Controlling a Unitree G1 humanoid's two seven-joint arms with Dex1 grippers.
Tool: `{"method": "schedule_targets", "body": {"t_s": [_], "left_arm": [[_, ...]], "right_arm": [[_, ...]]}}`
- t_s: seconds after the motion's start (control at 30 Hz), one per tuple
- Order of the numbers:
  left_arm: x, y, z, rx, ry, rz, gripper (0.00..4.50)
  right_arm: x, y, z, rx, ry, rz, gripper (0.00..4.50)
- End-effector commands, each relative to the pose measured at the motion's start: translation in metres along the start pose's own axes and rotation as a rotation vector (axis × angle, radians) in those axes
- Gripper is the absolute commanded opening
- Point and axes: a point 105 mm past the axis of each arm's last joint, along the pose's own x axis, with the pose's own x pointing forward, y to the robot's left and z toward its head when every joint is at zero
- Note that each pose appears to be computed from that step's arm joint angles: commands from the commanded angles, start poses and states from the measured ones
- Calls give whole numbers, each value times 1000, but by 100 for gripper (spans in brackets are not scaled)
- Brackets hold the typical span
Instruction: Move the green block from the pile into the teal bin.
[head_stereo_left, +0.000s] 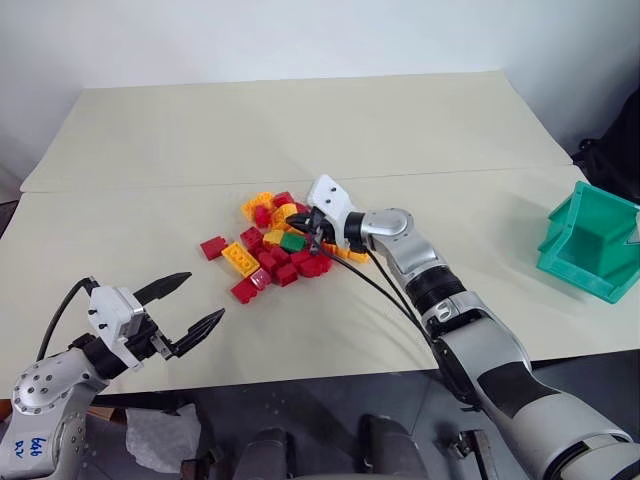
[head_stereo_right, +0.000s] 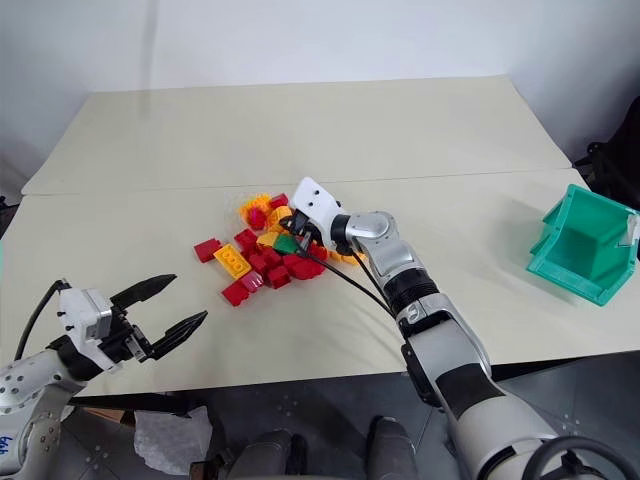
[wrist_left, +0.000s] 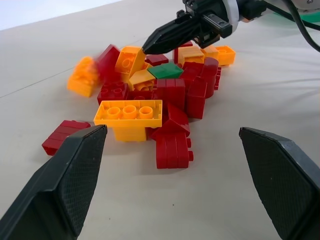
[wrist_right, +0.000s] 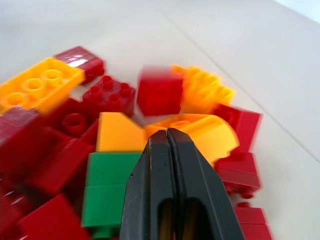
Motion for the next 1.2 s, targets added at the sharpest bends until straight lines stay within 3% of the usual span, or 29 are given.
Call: {"method": "schedule_targets", "body": {"t_s": [0.03,0.27,0.43,0.53,0.63,0.93,1.2], "left_arm": [[1,0,9,34,-31,2,450],[0,1,9,38,-32,13,450],[-2,0,10,39,-34,19,450],[-4,1,9,39,-30,26,450],[-4,1,8,39,-28,27,450],[1,-1,6,35,-37,32,450],[2,-2,6,34,-47,38,450]], "right_arm": [[0,26,9,-51,-54,138,2],[-20,55,-15,-97,52,277,2],[-40,50,8,-93,-15,282,2],[-48,40,20,7,-31,274,2],[-47,26,23,73,11,224,65],[-28,4,18,143,154,117,360],[-12,-5,8,141,223,50,360]]}}
